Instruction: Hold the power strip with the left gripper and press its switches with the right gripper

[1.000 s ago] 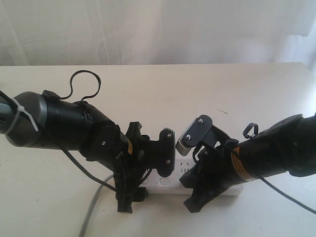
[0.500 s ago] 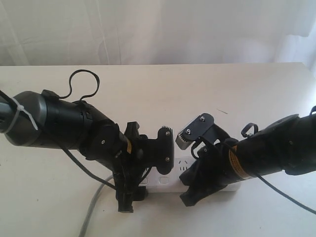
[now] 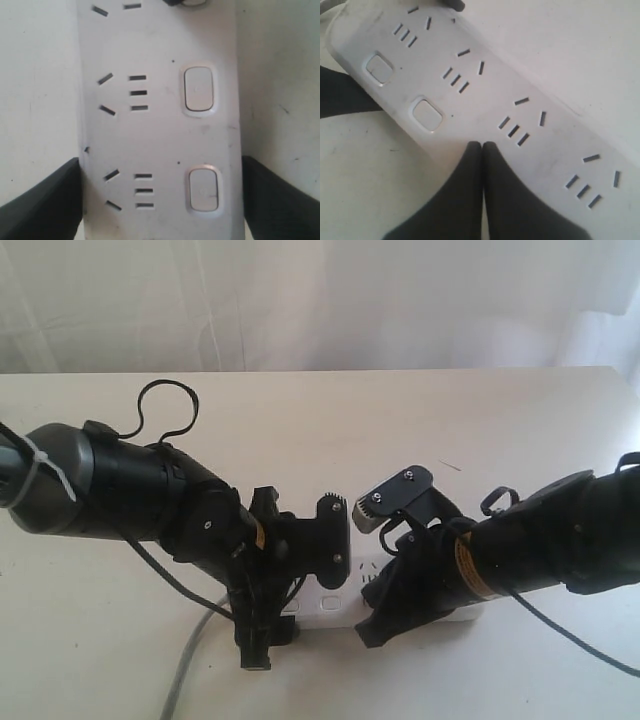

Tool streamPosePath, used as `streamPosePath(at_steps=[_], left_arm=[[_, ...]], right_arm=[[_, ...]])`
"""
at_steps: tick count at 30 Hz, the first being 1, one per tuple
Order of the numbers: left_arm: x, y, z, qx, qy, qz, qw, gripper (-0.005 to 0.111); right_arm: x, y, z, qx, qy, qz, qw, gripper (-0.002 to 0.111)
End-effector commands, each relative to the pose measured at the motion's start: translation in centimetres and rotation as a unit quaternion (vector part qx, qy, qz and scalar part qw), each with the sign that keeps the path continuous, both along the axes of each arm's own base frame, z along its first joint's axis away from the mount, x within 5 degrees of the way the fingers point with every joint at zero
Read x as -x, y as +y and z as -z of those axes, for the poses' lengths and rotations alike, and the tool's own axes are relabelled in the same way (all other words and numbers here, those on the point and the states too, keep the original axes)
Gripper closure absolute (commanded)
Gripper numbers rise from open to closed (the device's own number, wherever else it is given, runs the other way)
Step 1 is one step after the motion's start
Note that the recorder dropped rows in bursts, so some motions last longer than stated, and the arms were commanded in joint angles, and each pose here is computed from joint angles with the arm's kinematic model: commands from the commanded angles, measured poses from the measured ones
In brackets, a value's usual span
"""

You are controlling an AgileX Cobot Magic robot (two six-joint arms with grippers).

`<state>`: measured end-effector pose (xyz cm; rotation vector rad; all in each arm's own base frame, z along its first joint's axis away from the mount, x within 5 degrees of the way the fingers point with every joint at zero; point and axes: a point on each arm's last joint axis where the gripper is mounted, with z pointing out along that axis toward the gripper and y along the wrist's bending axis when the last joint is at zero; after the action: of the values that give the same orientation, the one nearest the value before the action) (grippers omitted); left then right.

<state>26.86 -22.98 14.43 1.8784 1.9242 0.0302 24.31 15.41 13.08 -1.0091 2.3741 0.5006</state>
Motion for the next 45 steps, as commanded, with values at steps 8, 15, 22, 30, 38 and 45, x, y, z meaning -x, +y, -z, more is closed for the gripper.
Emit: streamPosePath(at_steps=[8,15,22,30,38,45], left_arm=[[1.9,0.8,3.0,-0.075,0.08,0.023,0.994,0.107],[2.0,0.9,3.0,-0.079,0.084,0.024,0.993,0.107],[2.0,0.9,3.0,-0.08,0.085,0.024,0.993,0.107],[2.1,1.0,3.0,-0.084,0.09,0.026,0.992,0.107],[2.1,1.0,3.0,-0.084,0.089,0.026,0.992,0.107],[2.1,1.0,3.0,-0.084,0.089,0.026,0.992,0.107]], right_arm=[[0.0,0.0,2.0,0.083,-0.023,0.014,0.996,0.108],[0.4,-0.2,-3.6,0.034,-0.108,0.021,0.993,0.108],[2.0,-1.3,-4.6,0.031,-0.126,0.028,0.991,0.108],[3.0,-2.1,-3.3,0.033,-0.088,0.06,0.994,0.108],[3.0,-2.0,-2.6,0.026,-0.061,0.085,0.994,0.108],[2.8,-1.9,-1.0,0.041,-0.03,0.091,0.995,0.108]])
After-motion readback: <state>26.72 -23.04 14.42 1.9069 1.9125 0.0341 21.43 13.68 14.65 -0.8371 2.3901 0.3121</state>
